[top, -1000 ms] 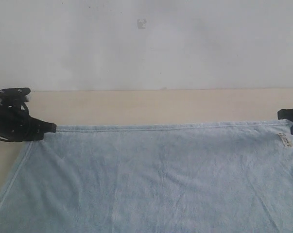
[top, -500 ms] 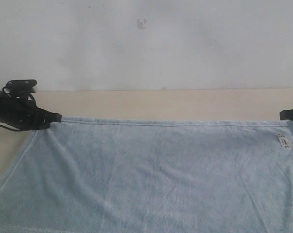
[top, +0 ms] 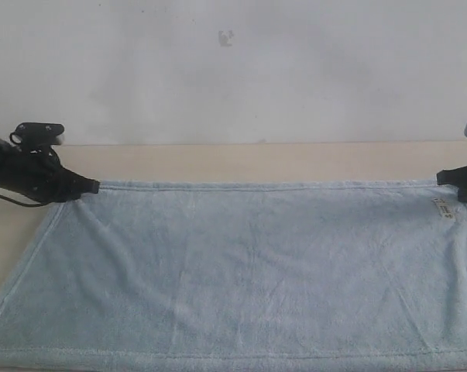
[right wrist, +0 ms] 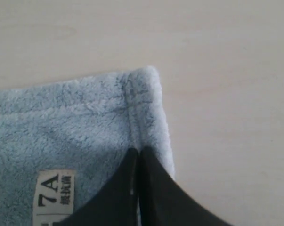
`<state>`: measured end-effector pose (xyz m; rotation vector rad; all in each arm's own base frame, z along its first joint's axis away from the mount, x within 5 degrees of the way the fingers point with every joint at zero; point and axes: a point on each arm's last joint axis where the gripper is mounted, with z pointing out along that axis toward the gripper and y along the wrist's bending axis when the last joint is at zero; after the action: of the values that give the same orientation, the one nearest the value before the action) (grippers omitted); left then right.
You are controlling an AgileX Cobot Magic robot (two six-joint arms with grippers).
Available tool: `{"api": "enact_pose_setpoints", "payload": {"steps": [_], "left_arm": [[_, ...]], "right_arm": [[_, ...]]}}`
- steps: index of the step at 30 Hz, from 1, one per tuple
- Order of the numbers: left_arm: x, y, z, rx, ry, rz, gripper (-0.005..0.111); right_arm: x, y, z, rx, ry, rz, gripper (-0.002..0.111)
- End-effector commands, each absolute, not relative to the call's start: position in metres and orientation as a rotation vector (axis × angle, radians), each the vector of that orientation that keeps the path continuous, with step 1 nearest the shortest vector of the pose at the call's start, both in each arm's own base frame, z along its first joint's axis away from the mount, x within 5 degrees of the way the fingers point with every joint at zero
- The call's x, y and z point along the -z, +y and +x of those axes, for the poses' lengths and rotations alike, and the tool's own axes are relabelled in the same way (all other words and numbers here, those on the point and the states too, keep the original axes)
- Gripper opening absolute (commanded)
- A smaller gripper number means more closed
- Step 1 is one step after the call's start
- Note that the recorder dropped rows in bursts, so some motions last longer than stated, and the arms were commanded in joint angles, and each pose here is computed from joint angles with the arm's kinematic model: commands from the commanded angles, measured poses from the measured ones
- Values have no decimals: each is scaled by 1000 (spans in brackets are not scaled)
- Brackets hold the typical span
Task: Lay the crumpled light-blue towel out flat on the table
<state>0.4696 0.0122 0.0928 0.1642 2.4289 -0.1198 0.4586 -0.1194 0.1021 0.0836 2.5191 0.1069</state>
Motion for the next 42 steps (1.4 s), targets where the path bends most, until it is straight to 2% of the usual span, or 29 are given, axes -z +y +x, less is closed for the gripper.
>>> {"api": "enact_pose_setpoints", "payload": {"steps": [1, 4, 6, 10, 14, 19, 25, 29, 35, 42], "left_arm": [[-157, 13, 483, 106, 2265, 144, 4], [-237, 9, 463, 198, 2132, 31, 4], [-267, 8, 443, 226, 2085, -23, 4], [-303, 10, 383, 206, 2003, -141, 4], [-320, 20, 299, 48, 1860, -233, 4], [-314, 31, 200, -130, 1657, -321, 4], [-290, 23, 138, -69, 1623, -285, 4], [-293, 20, 114, 31, 1521, -351, 4], [-300, 11, 92, 110, 1462, -288, 4], [-292, 4, 91, 163, 1536, -228, 4]], "right_arm": [[-160, -115, 465, -146, 2453, 7, 0], [-235, -107, 447, -202, 2355, 91, 0], [-257, -100, 431, -237, 2340, 136, 0], [-280, -87, 383, -177, 2283, 189, 0], [-301, -79, 304, 8, 2051, 314, 0], [-293, -55, 220, 67, 1794, 437, 0], [-298, -8, 166, 100, 1740, 3, 0], [-313, 7, 132, 47, 1623, -123, 0], [-331, 11, 81, 11, 1464, -195, 0], [-318, 23, 53, -126, 1560, -320, 0]]}}
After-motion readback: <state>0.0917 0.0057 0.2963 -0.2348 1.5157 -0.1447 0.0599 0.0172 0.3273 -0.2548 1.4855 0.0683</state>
